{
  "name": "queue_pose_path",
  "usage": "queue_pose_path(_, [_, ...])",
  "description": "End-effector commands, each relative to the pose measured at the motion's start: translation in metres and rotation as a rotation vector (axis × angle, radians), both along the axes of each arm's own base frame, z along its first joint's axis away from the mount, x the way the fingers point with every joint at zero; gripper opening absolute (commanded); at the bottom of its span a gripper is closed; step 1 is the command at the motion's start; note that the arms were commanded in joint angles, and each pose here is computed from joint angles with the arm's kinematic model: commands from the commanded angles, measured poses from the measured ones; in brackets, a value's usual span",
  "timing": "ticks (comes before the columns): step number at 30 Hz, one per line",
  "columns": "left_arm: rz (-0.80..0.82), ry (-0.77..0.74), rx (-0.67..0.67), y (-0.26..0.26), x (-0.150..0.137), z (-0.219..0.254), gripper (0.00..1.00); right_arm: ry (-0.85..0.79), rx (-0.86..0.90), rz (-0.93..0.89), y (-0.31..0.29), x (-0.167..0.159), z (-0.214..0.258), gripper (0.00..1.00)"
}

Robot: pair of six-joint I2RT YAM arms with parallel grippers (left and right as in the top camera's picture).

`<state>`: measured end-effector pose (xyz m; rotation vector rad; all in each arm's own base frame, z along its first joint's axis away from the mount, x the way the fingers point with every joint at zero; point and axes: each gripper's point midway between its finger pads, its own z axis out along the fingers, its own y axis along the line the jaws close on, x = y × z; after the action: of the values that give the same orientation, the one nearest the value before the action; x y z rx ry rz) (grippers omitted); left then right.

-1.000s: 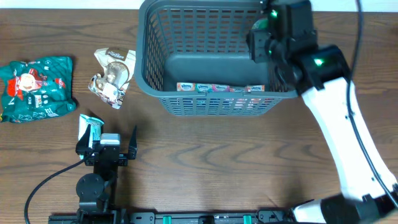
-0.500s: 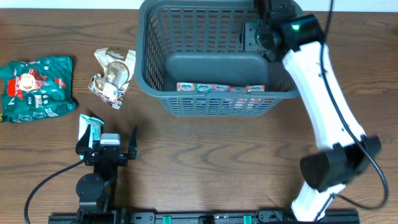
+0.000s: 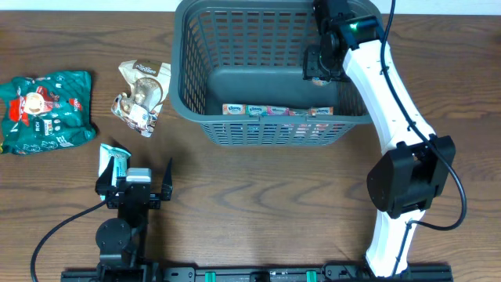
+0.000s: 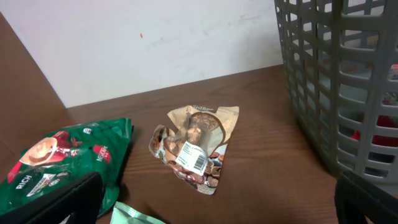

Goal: Pack container
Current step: 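Lift the jar, carry it over the basket and lower it inside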

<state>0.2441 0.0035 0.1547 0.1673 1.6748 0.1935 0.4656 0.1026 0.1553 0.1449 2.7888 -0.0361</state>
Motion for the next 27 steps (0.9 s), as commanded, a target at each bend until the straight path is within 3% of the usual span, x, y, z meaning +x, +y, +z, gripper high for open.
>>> queue_pose_path(1, [0.006, 0.046, 0.013, 0.0018, -0.0002, -0.0179, 0.99, -0.030, 0.010, -0.028, -0.0052, 0.0030, 0.0118, 0.01])
queue_pose_path(4, [0.006, 0.046, 0.013, 0.0018, -0.0002, -0.0179, 0.99, -0.023, 0.008, -0.031, -0.0075, 0.0019, 0.0112, 0.05])
queue_pose_path(7, [0.006, 0.046, 0.013, 0.0018, -0.0002, -0.0179, 0.98, -0.020, 0.007, -0.035, -0.0095, 0.0014, 0.0111, 0.27])
queue_pose_path(10, [0.006, 0.046, 0.013, 0.0018, -0.0002, -0.0179, 0.99, -0.018, 0.006, -0.039, -0.0114, 0.0011, 0.0109, 0.36])
queue_pose_path(19, [0.006, 0.046, 0.013, 0.0018, -0.0002, -0.0179, 0.99, -0.015, 0.006, -0.040, -0.0119, 0.0007, 0.0107, 0.32])
queue_pose_path(23, [0.006, 0.046, 0.013, 0.0018, -0.0002, -0.0179, 0.99, -0.011, 0.005, -0.040, -0.0122, -0.0004, 0.0103, 0.38])
queue_pose_path(24, [0.006, 0.046, 0.013, 0.0018, -0.0002, -0.0179, 0.98, -0.009, 0.004, -0.040, -0.0123, -0.0007, 0.0100, 0.42])
queue_pose_path(27, [0.006, 0.046, 0.013, 0.0018, -0.0002, -0.0179, 0.99, -0.005, 0.003, -0.040, -0.0123, -0.0017, 0.0097, 0.74])
